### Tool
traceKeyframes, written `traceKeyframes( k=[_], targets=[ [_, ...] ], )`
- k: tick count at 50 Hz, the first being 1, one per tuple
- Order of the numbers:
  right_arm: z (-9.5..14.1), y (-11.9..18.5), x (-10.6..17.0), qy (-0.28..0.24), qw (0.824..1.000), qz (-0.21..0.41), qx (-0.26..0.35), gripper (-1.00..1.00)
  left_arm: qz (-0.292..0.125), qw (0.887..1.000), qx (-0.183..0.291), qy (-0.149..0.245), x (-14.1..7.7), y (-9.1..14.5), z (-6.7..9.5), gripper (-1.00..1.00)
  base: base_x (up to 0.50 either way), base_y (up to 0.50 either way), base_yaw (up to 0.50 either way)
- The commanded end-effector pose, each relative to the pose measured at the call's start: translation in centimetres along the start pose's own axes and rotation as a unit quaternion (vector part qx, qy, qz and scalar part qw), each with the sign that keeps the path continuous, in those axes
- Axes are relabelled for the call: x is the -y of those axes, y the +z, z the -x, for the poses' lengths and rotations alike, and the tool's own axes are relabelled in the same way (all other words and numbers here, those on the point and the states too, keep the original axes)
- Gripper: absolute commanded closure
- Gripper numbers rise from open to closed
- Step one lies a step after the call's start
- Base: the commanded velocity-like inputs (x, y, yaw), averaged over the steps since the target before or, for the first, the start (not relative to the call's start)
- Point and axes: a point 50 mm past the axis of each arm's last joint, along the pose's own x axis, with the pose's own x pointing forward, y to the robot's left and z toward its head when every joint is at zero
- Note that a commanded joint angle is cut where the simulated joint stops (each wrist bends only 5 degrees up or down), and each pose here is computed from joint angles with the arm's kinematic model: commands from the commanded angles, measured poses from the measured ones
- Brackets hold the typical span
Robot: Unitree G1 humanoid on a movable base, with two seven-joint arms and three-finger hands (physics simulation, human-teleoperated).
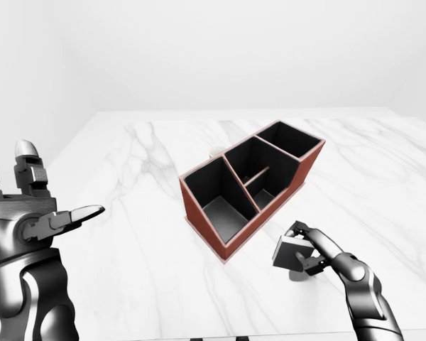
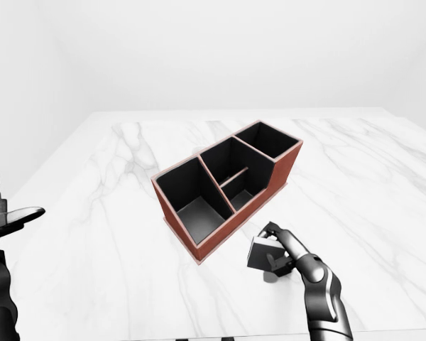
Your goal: Pick up the book and place it in the left compartment of the caddy.
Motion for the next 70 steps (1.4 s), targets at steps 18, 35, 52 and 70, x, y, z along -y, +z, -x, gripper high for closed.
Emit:
traceKeyframes(
  k=[18, 35, 52, 70],
  targets=[
    [6.4, 12.4, 2.2, -0.135, 0.949, 0.24, 0.156, 1.0, 0.001, 1.0, 0.001, 0.0, 0.1, 0.0, 0.0, -1.0, 0.0, 0.0, 0.0],
    [8.7, 15.2, 3.2, -0.224, 0.913, 0.298, 0.166, 1.0, 0.0, 1.0, -0.002, -0.001, 0.1, -0.1, 0.0, -1.0, 0.0, 0.0, 0.0],
    [12.7, 20.0, 3.1, -0.362, 0.839, 0.357, 0.195, 1.0, -0.001, 1.0, -0.001, -0.001, 0.1, -0.1, 0.0, -1.0, 0.0, 0.0, 0.0],
    [15.4, 23.5, 2.2, -0.4, 0.79, 0.355, 0.299, 1.0, -0.001, 1.0, -0.002, -0.001, 0.2, -0.1, 0.0, -1.0, 0.0, 0.0, 0.0]
  ],
)
